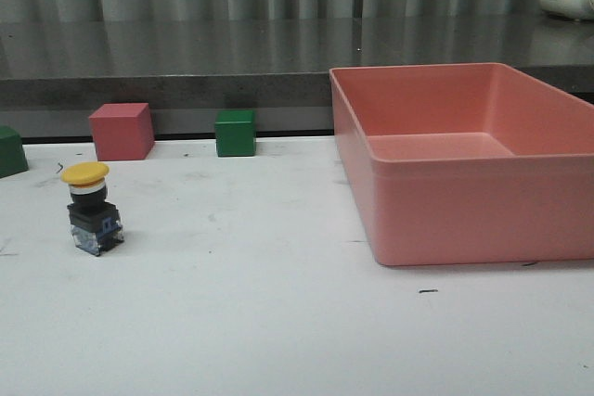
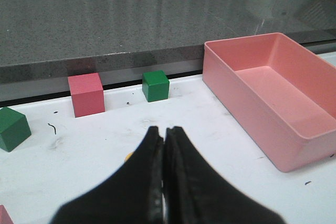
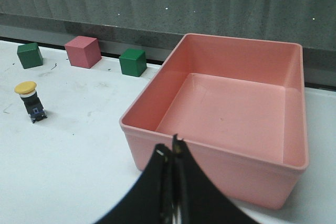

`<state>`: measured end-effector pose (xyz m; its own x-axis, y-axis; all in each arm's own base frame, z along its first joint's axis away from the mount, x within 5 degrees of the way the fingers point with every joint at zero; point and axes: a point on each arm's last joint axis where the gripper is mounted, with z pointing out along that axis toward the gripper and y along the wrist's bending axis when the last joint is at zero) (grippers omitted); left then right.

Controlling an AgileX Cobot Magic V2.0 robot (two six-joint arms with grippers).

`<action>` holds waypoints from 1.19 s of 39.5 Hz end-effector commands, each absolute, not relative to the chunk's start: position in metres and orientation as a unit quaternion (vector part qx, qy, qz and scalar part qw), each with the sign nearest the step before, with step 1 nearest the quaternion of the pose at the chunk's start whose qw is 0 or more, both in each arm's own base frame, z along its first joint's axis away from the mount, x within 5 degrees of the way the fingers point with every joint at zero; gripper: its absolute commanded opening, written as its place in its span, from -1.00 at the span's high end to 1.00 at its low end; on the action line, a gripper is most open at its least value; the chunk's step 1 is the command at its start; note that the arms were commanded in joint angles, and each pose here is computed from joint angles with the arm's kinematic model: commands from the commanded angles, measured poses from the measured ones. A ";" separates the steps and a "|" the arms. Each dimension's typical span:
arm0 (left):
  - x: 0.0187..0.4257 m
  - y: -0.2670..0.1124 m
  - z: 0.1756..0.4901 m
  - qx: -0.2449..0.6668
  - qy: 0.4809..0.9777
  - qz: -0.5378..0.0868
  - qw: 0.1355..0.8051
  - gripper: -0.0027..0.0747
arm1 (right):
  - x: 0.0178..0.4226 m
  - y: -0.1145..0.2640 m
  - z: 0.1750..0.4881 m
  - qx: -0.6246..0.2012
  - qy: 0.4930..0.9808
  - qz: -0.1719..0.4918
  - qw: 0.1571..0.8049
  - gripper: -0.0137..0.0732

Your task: Place and stand button with both arms

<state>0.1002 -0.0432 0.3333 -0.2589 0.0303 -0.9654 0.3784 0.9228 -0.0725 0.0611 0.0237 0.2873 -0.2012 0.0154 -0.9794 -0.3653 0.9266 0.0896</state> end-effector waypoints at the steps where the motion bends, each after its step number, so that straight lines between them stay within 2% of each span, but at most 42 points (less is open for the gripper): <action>1: 0.100 -0.044 0.351 0.122 0.748 -0.164 0.632 0.98 | 0.062 0.024 0.304 -0.120 0.723 0.155 0.663 0.83; 11: 0.094 -0.041 0.345 0.123 0.739 -0.159 0.643 0.98 | 0.062 0.024 0.304 -0.120 0.723 0.155 0.663 0.83; 18: 0.071 -0.024 0.317 0.087 0.727 -0.138 0.667 0.98 | 0.062 0.024 0.304 -0.120 0.723 0.155 0.663 0.83; 30: 0.041 -0.003 0.254 -0.005 0.703 -0.055 0.709 0.98 | 0.062 0.024 0.304 -0.120 0.723 0.155 0.663 0.83; 40: 0.050 0.000 0.220 -0.035 0.716 -0.026 0.697 0.98 | 0.062 0.024 0.303 -0.120 0.723 0.155 0.662 0.83; 47: 0.055 0.001 0.206 -0.035 0.689 -0.027 0.723 0.98 | 0.062 0.024 0.303 -0.120 0.723 0.155 0.662 0.83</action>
